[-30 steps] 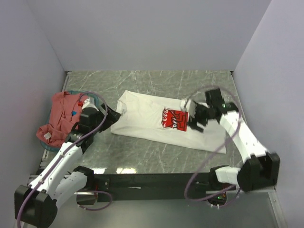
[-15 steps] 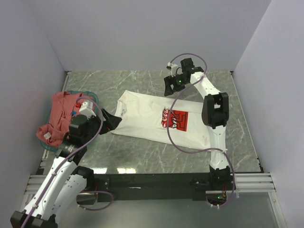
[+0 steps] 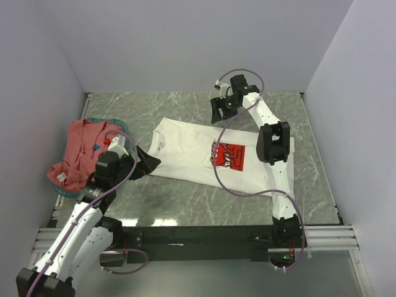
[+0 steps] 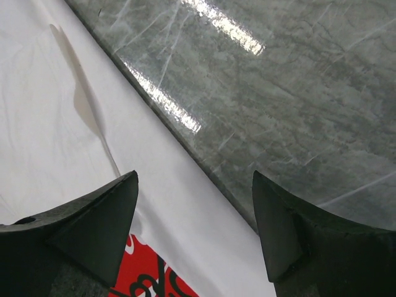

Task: Fold and stack the t-shirts
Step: Fold the tshirt

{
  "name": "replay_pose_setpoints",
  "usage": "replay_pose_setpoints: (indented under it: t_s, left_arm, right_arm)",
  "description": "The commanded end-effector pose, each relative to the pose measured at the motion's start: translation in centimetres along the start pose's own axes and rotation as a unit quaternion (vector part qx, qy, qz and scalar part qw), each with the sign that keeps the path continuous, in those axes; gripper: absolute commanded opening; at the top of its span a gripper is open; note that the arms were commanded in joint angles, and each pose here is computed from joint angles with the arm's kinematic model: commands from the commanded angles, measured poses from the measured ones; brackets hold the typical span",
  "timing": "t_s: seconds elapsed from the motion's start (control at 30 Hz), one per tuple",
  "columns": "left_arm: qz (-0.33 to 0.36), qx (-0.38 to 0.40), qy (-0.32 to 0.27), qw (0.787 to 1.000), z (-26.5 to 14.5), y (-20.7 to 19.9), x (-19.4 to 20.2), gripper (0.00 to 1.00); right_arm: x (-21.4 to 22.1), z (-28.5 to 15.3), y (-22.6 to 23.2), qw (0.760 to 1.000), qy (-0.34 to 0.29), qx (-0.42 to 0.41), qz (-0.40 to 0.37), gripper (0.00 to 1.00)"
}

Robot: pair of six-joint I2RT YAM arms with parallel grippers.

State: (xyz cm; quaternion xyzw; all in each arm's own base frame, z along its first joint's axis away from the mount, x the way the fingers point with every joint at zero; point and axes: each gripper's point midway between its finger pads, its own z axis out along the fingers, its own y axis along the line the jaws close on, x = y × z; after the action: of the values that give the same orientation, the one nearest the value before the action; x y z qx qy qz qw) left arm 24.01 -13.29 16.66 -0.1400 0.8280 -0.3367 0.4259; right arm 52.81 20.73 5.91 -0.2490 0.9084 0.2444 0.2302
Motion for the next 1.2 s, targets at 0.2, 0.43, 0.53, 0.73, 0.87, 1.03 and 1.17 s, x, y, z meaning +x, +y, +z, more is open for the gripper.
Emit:
replay_pose_setpoints:
  t_s: [0.2,0.43,0.53,0.73,0.87,1.03,1.17]
  left_arm:
    - [-0.002,0.022,-0.019,1.0,-0.4,-1.5,-1.4,0.91]
    - [-0.006,0.021,-0.019,1.0,-0.5,-1.4,-1.2,0.91]
    - [-0.008,0.02,-0.016,1.0,-0.4,-1.3,-1.1,0.91]
    - [-0.005,0.017,-0.019,1.0,-0.5,-1.3,-1.3,0.91]
    - [-0.005,0.016,-0.017,1.0,-0.5,-1.3,-1.2,0.91]
    - [-0.004,0.015,-0.016,1.0,-0.6,-1.3,-1.2,0.91]
    - [-0.005,0.014,-0.013,1.0,-0.5,-1.2,-1.1,0.91]
  right_arm:
    - [2.2,0.8,0.5,0.999,0.049,0.001,0.001,0.8]
    - [3.5,1.0,0.7,0.997,0.071,-0.008,0.004,0.71]
    - [3.6,1.1,1.1,0.997,0.072,-0.02,0.0,0.57]
    - [3.5,0.9,1.7,0.997,0.068,-0.035,0.001,0.31]
    - [2.6,0.9,0.9,0.998,0.053,-0.012,0.009,0.13]
    - [1.9,0.8,-0.5,0.998,0.038,0.017,0.046,0.0]
    - [0.8,0.0,-2.4,0.996,0.007,0.034,0.079,0.0]
